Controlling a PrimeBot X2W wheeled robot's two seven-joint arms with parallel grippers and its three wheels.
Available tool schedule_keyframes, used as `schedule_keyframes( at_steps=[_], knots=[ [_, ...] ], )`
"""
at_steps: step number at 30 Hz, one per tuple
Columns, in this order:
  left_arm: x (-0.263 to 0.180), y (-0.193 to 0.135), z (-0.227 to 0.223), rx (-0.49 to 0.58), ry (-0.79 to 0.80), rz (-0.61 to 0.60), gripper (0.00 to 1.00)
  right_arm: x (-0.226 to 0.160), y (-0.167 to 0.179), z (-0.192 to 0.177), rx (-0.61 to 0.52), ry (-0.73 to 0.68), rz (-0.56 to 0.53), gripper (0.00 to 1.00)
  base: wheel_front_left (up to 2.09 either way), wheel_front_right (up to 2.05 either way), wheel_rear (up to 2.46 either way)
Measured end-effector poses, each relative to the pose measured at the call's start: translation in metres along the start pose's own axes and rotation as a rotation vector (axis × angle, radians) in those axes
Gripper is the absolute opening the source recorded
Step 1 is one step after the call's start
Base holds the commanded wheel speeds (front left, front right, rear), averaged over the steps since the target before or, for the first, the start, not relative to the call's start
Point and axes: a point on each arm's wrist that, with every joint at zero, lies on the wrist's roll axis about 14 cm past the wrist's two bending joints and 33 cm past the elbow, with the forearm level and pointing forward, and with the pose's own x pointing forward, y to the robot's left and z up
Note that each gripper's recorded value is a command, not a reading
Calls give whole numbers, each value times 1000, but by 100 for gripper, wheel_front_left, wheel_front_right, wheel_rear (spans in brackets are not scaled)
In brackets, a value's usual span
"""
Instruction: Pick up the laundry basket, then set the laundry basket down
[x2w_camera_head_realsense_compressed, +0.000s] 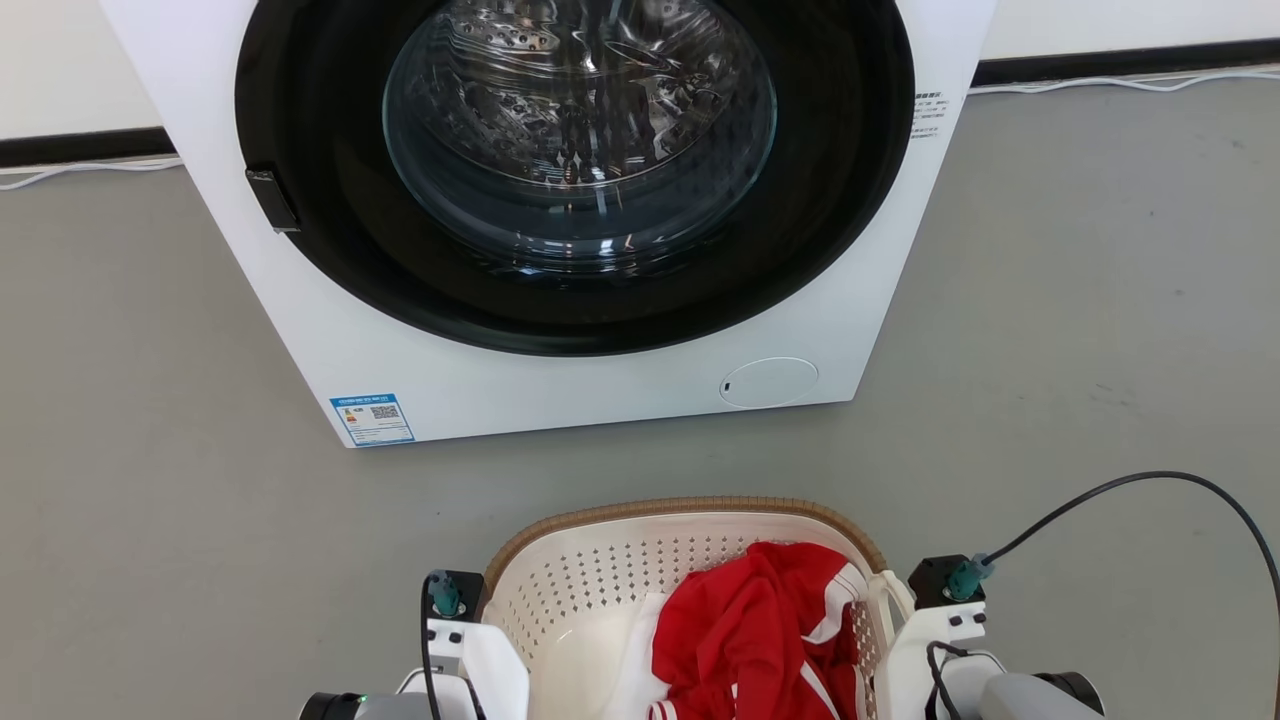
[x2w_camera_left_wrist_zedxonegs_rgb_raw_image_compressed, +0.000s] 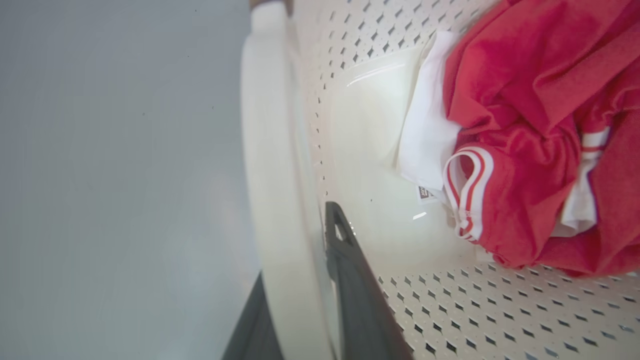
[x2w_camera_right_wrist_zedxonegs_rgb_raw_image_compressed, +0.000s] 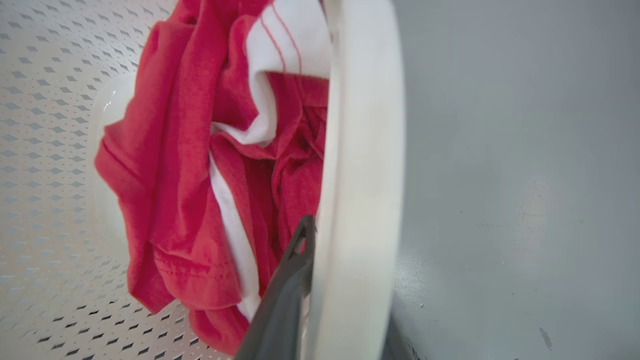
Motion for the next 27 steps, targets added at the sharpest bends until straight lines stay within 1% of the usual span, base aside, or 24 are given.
schedule_keyframes(
  at_steps=[27],
  knots=[
    [2, 0, -7, -2, 30, -4, 0, 2, 1, -9, 16, 37, 8, 0, 0, 0, 0]
  ],
)
